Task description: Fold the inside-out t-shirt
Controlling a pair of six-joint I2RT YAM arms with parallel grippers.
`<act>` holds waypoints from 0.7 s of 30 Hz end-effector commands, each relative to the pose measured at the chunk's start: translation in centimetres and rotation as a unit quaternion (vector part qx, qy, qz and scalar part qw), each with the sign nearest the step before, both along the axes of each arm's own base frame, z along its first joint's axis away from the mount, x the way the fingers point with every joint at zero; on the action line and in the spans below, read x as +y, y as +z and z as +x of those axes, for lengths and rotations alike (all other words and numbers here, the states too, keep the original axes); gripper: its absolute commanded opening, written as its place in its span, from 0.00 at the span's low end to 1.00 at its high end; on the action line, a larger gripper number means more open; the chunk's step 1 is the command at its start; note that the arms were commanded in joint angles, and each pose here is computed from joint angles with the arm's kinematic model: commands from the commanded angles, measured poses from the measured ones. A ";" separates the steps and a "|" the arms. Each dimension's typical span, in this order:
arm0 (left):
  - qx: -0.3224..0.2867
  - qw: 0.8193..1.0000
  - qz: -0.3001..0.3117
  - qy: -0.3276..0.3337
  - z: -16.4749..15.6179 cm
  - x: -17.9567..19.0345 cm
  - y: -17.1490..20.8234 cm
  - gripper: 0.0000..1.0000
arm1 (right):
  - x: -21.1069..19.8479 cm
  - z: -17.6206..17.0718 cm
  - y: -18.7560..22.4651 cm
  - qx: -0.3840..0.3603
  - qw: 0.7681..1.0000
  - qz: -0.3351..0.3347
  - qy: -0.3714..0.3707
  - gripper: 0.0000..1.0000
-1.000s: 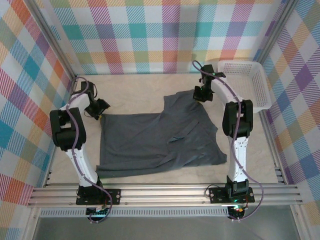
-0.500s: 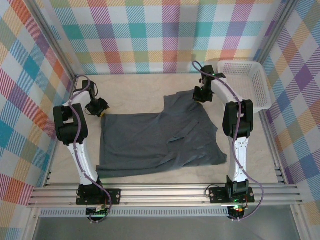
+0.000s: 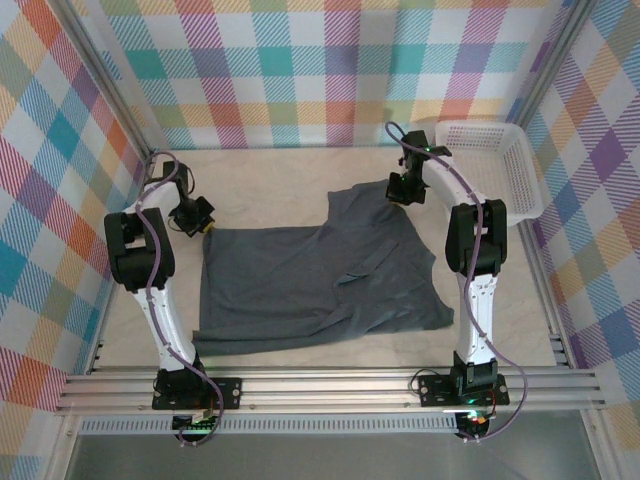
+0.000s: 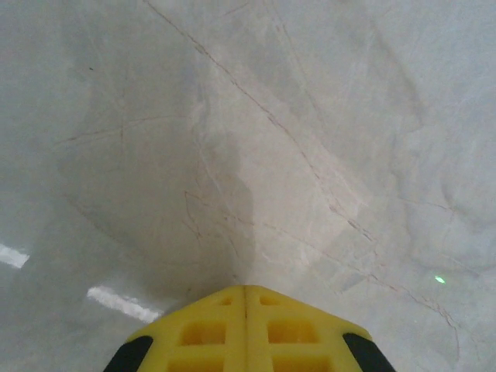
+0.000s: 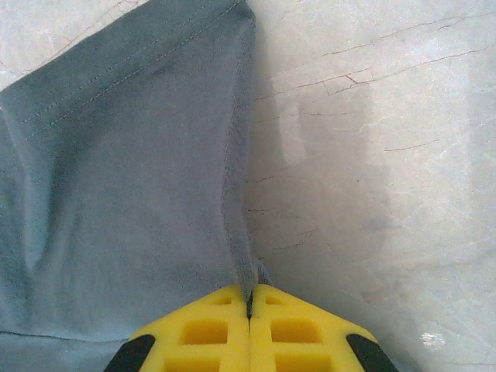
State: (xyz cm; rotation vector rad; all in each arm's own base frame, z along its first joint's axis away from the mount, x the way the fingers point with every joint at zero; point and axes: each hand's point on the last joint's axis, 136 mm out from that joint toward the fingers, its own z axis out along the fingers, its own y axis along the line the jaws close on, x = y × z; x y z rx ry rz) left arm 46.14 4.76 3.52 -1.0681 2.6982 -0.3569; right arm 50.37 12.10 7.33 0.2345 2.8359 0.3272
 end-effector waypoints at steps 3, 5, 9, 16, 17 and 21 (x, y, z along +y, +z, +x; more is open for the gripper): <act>-0.003 0.998 0.057 0.040 -2.3 2.9 4.3 0.00 | -2.6 -0.4 -0.1 0.015 0.999 -0.010 -0.050 0.00; -0.006 0.997 0.061 0.047 -2.7 3.4 4.3 0.00 | -3.3 -0.6 -0.3 0.020 0.998 -0.006 -0.057 0.00; -0.009 0.999 0.024 0.035 -2.3 2.2 3.6 0.00 | -2.9 -0.8 -0.7 0.027 0.999 0.008 -0.047 0.00; -0.081 0.995 -0.059 0.002 0.1 -0.9 4.5 0.39 | -2.2 -0.2 0.4 0.013 0.999 0.029 -0.041 0.00; -0.083 0.995 -0.060 0.002 0.4 -1.1 4.5 0.50 | -2.1 -0.2 0.4 0.011 0.999 0.030 -0.040 0.00; -0.060 0.996 -0.059 -0.002 0.7 -1.5 3.0 0.56 | -2.0 -0.1 0.4 0.013 0.999 0.032 -0.041 0.00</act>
